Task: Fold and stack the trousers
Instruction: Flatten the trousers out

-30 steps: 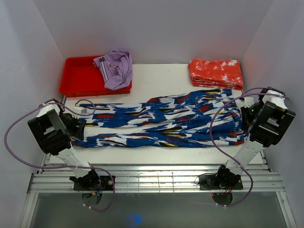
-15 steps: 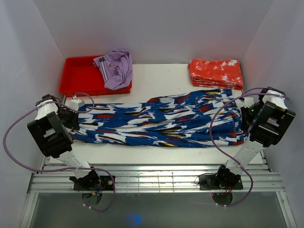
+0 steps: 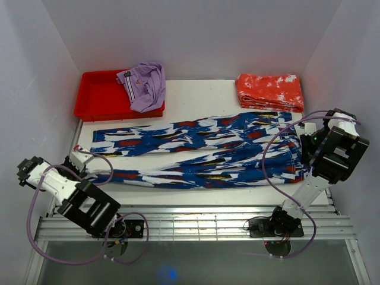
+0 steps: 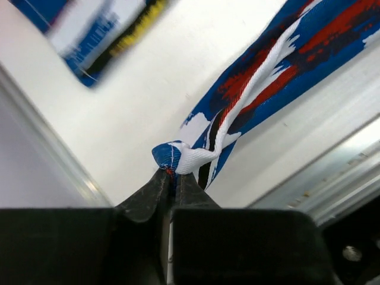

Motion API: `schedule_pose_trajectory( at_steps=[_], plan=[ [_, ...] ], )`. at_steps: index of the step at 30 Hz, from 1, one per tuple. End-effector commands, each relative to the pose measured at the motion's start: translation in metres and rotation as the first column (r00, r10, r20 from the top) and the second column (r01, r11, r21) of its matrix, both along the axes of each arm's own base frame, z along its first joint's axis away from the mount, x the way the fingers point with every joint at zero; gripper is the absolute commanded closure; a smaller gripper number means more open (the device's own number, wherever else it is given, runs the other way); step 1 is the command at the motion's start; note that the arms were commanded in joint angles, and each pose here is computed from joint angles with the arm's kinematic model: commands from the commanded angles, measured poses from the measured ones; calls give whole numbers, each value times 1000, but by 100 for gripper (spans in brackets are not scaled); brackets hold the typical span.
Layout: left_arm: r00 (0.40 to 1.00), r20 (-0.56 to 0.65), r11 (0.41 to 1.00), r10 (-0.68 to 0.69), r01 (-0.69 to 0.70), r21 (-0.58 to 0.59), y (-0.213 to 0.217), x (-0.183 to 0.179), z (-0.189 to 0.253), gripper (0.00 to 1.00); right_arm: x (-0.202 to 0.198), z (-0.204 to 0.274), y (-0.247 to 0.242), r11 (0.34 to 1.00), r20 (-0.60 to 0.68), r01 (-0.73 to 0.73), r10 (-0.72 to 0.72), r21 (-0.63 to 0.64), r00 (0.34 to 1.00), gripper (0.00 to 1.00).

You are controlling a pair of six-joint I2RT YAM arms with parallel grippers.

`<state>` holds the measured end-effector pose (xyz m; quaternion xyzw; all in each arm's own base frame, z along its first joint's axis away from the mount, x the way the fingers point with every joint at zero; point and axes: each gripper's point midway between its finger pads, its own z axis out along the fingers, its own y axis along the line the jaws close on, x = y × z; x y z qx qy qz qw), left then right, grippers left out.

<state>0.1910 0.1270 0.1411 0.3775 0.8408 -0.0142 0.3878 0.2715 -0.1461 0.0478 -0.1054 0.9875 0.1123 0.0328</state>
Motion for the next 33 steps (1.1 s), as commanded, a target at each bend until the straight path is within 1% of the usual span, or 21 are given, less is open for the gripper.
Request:
schedule_pose_trajectory(
  at_steps=[1,2,4,5,6,7,8,11,13,16,17,18,20,21,22,23,25,26,29,31,33],
  plan=[
    [976,-32,965,-216,218,148,12,-22,-32,83,-5,11,-8,998,19,-41,42,-38,999,89],
    [978,-50,966,-203,208,156,18,-26,-36,72,-7,12,-7,998,18,-42,43,-35,999,71],
    [987,-53,975,-155,161,153,28,-31,-33,56,-7,18,-6,998,30,-47,48,-30,998,42],
    [988,-52,977,-144,150,152,32,-31,-25,45,-5,25,-5,998,49,-49,51,-34,998,19],
    [990,-50,982,-131,136,130,34,-29,-21,41,-4,29,-6,998,60,-50,52,-35,997,10],
    [994,-53,991,-91,96,95,35,-29,-16,39,0,36,-8,998,81,-52,56,-44,995,5],
    [997,-31,991,-71,74,112,43,-23,-3,38,0,43,-8,997,88,-53,57,-47,994,2],
    [999,5,992,-38,38,118,47,-17,11,37,-3,58,-16,996,105,-55,62,-67,993,2],
    [1000,4,993,-27,26,115,47,-17,12,30,-10,60,-25,995,98,-48,57,-86,994,2],
    [1000,-18,999,24,-23,35,45,-15,7,21,-24,48,-32,995,56,-48,53,-86,997,12],
    [999,-28,999,37,-37,7,44,-14,6,19,-27,42,-32,996,39,-39,42,-74,998,20],
    [996,-58,997,65,-67,-36,41,-14,3,17,-31,35,-31,998,21,-30,31,-63,999,24],
    [988,-146,995,45,-58,-82,30,-12,-10,10,-35,25,-26,999,-4,-11,11,-32,1000,33],
    [978,-196,989,67,-91,-118,25,-13,-16,3,-38,19,-23,1000,-18,-3,3,-18,1000,34],
    [970,-239,987,46,-81,-139,14,-10,-25,2,-37,15,-23,1000,-15,5,-5,-14,1000,34],
    [964,-256,989,68,-98,-110,20,-6,-33,2,-37,10,-21,1000,-25,17,-17,-5,1000,35],
    [949,-305,985,79,-122,-123,8,-3,-47,2,-39,0,-19,1000,-37,28,-28,7,999,36],
    [945,-315,991,84,-113,-75,12,-2,-54,2,-41,-4,-17,999,-50,34,-33,15,998,38],
    [927,-361,994,104,-107,10,8,0,-79,2,-49,-14,-12,999,-73,41,-39,22,997,40],
    [924,-366,994,111,-95,61,11,4,-90,3,-55,-21,-9,999,-89,43,-41,21,995,41],
    [905,-408,992,117,-91,83,13,-4,-105,4,-57,-25,-8,999,-91,47,-45,18,995,44]
  ],
)
